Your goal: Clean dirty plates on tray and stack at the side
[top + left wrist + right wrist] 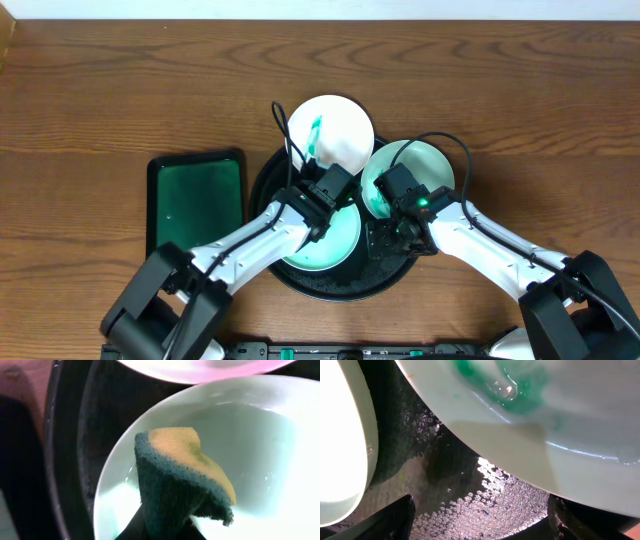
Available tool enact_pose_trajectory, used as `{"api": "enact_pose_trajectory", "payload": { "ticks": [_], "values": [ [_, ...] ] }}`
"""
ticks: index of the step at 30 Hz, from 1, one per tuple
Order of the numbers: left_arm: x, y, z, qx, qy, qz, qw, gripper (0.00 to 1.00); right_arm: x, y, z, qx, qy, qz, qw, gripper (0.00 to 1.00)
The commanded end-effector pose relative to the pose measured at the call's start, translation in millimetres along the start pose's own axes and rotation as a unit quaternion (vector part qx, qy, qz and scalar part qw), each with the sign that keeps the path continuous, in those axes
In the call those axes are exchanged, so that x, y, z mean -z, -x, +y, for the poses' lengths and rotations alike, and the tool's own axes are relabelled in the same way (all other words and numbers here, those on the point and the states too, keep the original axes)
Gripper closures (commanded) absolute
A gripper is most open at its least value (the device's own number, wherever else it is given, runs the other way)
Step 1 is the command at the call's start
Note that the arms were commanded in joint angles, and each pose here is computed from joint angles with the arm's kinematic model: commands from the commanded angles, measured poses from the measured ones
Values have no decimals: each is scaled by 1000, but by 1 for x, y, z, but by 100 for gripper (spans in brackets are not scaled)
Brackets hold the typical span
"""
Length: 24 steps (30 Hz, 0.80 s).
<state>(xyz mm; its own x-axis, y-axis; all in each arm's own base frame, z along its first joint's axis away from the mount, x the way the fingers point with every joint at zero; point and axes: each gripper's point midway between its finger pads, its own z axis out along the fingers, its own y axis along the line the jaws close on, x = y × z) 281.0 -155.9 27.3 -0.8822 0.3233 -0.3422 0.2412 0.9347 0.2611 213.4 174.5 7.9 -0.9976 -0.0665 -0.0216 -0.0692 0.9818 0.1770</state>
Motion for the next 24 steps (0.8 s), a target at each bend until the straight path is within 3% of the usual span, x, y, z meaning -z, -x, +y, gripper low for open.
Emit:
{"api": "enact_pose_trajectory", "payload": {
  "ticks": [1,9,13,16,24],
  "values": [
    [32,31,4,30,-15,-48,998,93,-1,-1,-2,-8,2,5,1000,13],
    [85,44,29,56,-22,-92,994,93,-1,-1,0,-8,6,5,1000,12],
    [99,42,72,103,41,-103,988,93,-1,3,10,-5,32,1,999,1],
    [93,32,100,136,63,-77,986,93,1,12,29,-1,79,-13,997,10],
    [77,16,130,206,45,-25,977,93,6,40,44,-37,111,-66,991,11]
  ]
}}
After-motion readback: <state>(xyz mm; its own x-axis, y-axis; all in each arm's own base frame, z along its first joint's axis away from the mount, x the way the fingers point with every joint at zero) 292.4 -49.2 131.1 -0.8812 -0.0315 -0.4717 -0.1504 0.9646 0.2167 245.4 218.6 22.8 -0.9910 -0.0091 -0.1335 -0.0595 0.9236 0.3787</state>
